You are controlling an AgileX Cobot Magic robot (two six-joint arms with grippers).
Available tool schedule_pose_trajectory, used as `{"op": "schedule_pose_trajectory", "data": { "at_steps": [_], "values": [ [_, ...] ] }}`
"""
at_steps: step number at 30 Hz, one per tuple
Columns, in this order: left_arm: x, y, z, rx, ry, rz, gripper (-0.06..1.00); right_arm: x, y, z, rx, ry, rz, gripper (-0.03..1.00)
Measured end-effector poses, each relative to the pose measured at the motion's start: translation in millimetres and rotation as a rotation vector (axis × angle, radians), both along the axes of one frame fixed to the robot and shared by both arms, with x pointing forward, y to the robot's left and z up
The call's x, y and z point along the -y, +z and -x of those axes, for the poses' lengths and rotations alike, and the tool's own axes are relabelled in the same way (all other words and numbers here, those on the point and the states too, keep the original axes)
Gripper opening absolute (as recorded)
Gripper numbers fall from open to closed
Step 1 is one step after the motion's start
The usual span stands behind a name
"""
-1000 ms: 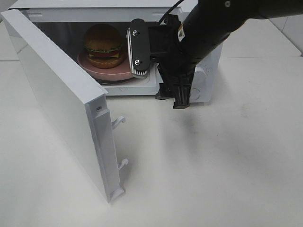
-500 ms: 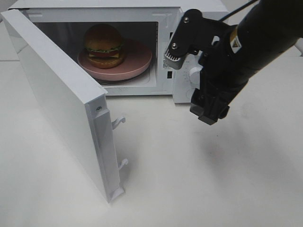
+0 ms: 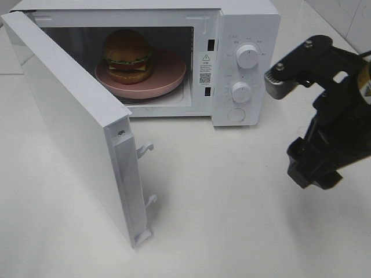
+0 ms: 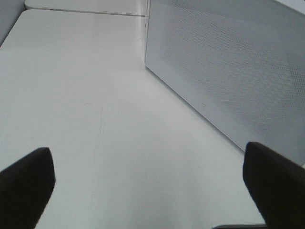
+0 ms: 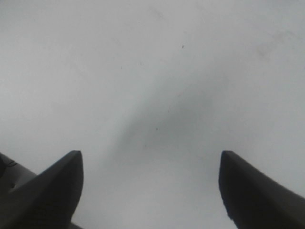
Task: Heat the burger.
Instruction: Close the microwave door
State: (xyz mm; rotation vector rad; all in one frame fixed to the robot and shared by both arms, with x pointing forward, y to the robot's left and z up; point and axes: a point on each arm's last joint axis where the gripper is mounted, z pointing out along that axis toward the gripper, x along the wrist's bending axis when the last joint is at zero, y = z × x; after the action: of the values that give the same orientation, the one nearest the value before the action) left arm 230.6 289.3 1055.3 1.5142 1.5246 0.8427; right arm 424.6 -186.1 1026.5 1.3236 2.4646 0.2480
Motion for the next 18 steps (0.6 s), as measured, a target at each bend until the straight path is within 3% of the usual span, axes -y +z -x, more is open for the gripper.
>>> {"op": "schedule_pose_trajectory", "data": {
  "at_steps": [8,18],
  "values": [
    [0,0,0,0.0,0.0,0.0,0.99,31,7,43,-0.029,-0.079,-0.015,0.77],
    [0,0,0,0.0,0.0,0.0,0.99,51,11,77,-0.021,-0.076,-0.083,0.77]
  ]
}}
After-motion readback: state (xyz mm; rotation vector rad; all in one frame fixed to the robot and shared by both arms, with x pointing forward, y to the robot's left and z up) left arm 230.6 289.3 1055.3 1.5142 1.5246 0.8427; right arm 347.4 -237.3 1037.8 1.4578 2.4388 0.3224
